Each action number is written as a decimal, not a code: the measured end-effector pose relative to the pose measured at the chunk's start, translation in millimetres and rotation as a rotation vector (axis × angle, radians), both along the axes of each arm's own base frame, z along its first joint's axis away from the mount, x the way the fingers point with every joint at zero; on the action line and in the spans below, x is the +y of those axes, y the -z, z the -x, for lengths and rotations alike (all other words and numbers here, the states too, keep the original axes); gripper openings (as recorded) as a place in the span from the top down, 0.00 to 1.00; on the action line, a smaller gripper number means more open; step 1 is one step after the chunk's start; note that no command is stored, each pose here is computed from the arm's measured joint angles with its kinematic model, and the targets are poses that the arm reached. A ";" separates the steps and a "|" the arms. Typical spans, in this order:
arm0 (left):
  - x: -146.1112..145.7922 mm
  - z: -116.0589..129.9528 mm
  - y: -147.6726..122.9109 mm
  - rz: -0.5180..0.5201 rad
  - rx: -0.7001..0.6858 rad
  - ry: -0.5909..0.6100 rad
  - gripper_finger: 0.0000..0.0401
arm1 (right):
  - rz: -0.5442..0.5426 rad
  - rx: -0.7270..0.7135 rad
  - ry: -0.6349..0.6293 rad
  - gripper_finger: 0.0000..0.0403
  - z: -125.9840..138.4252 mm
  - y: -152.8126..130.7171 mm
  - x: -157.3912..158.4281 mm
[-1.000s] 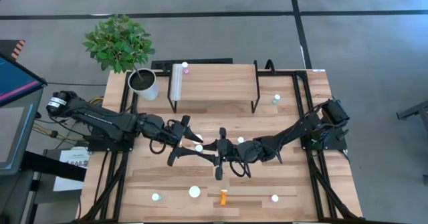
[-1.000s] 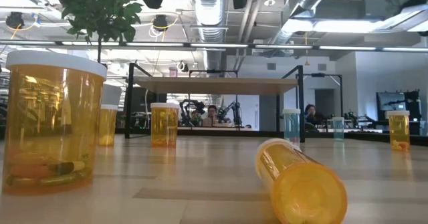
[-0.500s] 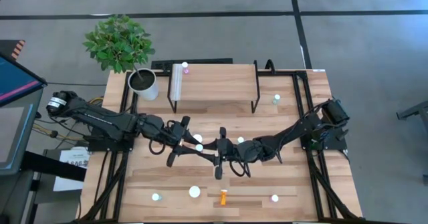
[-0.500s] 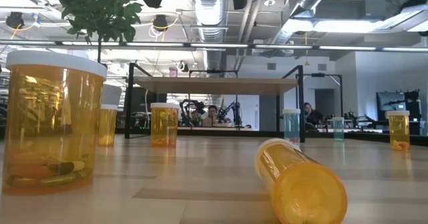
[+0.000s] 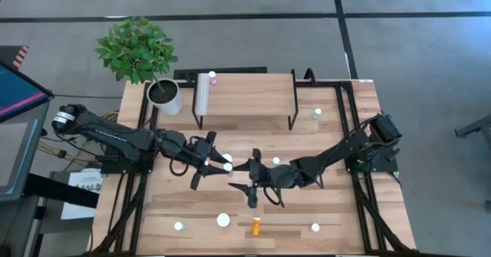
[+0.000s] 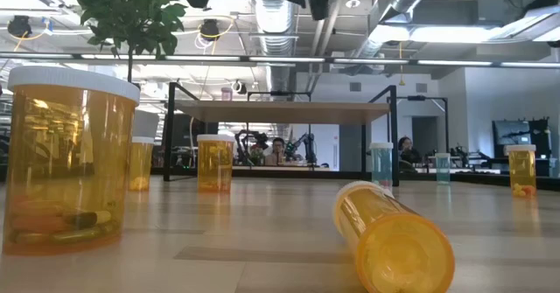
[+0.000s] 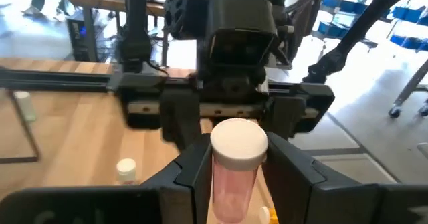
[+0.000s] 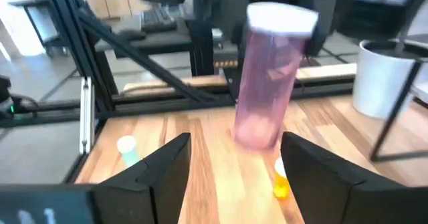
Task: Pick and place medicine bottles onto shelf by color
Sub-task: Put the left pink pill bottle on the shelf aligned with the other pink pill bottle
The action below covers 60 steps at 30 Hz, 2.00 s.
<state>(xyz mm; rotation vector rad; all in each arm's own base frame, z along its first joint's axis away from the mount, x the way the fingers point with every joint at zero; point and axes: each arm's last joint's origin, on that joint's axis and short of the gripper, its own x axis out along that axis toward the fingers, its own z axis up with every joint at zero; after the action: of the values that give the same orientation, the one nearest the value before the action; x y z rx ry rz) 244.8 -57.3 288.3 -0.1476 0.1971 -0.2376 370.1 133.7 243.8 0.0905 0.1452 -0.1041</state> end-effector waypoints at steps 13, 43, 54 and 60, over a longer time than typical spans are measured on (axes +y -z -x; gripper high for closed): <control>60.9 29.3 -18.2 -0.236 0.014 -0.562 0.75 | -0.011 0.056 0.054 0.37 29.7 -30.1 3.8; 201.4 31.8 27.0 -0.079 0.230 -0.875 0.75 | -0.005 0.060 0.078 0.37 32.8 -29.2 9.1; 186.2 54.1 45.9 -0.031 0.072 -0.899 0.74 | -0.015 0.057 0.073 0.37 33.9 -29.3 11.7; 184.8 56.2 49.0 -0.035 0.042 -0.899 0.74 | -0.020 0.049 0.083 0.37 32.1 -30.0 8.4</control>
<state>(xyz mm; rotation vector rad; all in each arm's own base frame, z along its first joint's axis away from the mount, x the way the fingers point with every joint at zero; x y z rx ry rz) 188.6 127.4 239.3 -0.1931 0.1600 0.6639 338.0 142.0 273.9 0.1135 0.1917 -0.1874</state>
